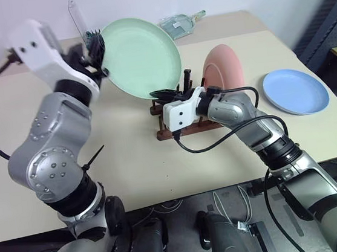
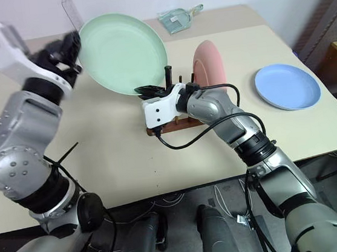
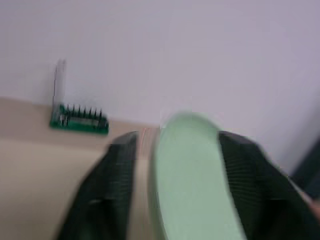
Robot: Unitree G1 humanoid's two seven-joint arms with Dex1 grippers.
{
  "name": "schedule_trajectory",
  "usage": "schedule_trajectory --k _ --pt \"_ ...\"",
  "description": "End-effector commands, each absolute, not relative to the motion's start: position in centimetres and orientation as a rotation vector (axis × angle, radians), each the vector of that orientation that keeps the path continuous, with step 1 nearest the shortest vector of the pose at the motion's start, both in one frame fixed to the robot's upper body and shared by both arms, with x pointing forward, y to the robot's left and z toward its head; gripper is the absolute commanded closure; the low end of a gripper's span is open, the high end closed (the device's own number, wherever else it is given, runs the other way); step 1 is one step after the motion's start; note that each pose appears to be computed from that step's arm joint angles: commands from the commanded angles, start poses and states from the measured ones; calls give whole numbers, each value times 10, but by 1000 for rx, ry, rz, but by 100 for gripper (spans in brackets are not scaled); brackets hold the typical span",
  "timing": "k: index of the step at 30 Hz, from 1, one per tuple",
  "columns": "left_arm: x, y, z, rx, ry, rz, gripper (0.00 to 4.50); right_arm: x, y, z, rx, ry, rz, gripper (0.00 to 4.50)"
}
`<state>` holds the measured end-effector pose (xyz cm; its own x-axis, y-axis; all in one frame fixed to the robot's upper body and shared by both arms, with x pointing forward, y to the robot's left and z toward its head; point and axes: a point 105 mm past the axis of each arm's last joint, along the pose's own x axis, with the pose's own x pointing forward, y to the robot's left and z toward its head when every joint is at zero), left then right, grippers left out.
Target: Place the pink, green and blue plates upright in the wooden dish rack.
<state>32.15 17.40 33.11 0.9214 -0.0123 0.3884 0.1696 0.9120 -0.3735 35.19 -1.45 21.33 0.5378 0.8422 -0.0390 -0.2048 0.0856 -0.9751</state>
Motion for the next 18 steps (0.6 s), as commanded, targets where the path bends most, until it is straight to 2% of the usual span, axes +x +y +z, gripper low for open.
schedule_trajectory --k 1,5,9,12,14,16,18 --pt "310 218 349 -447 -526 32 39 347 -13 255 -1133 -763 794 450" --pt "300 250 354 -365 -579 70 39 340 -20 284 -917 -791 799 450" --pt "294 253 339 -184 -523 -30 39 328 -33 307 -679 -782 864 450" --pt "288 234 310 -40 -424 -207 39 316 -45 321 -420 -733 933 450" --pt "279 209 271 61 -289 -390 39 301 -56 324 -193 -666 1013 450" --pt "264 180 238 51 -182 -583 39 290 -64 319 -1 -570 1069 450" --pt "255 164 221 35 -124 -686 39 283 -68 314 107 -502 1088 450"
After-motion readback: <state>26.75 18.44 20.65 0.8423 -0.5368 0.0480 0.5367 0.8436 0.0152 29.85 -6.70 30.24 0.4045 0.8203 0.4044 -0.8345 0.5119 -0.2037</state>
